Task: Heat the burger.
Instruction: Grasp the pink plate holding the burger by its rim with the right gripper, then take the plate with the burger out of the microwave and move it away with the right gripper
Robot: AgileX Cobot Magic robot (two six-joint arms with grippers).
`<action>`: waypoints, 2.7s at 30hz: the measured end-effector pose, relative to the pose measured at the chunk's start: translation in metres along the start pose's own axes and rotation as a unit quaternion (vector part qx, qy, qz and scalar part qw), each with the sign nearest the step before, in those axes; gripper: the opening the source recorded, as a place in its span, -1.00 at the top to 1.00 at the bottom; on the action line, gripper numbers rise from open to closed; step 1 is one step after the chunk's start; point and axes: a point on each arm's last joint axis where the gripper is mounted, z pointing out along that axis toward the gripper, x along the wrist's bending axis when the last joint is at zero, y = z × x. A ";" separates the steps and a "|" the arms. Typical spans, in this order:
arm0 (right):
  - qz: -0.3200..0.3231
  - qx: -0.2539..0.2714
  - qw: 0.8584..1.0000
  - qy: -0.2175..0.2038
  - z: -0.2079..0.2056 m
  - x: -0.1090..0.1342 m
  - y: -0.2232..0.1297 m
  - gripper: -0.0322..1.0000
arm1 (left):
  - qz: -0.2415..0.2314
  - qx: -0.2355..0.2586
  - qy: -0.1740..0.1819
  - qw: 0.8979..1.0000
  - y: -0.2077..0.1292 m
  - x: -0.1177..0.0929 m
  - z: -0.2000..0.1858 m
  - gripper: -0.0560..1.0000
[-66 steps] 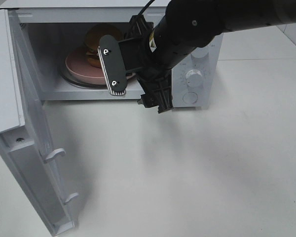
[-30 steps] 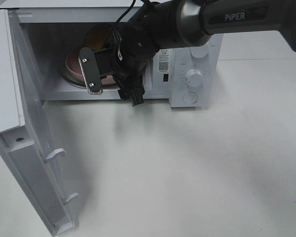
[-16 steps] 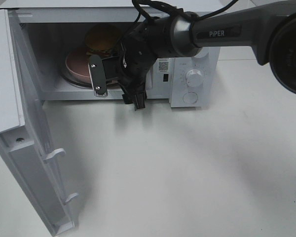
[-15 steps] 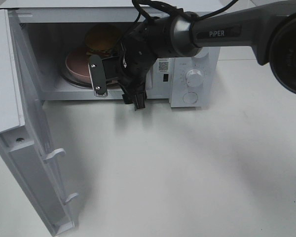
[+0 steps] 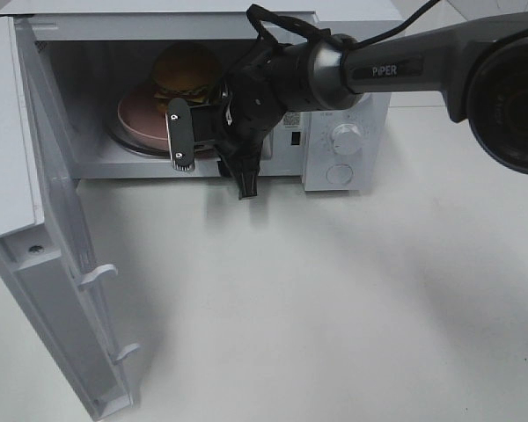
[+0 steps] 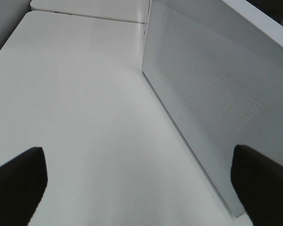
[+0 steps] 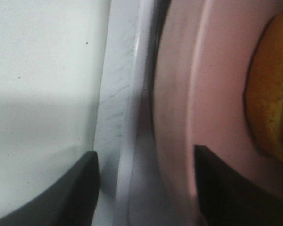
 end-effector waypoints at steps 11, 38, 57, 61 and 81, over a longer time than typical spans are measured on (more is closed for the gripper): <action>0.018 -0.005 1.000 0.014 -0.009 0.000 0.006 0.62 | 0.000 0.000 0.000 1.000 0.000 0.000 0.000 -0.96; -0.015 -0.008 0.999 0.032 -0.053 0.012 0.028 0.76 | 0.000 0.000 0.000 1.000 0.000 0.000 0.000 -0.96; -0.073 -0.050 0.996 -0.007 -0.079 0.048 0.019 0.76 | 0.000 0.000 0.000 1.000 0.000 0.000 0.000 -0.96; -0.086 -0.063 0.994 -0.017 -0.088 0.057 0.015 0.76 | 0.000 0.000 0.000 1.000 0.000 0.000 0.000 -0.96; -0.097 -0.097 0.990 -0.040 -0.129 0.085 0.001 0.76 | 0.000 0.000 0.000 1.000 0.000 0.000 0.000 -0.96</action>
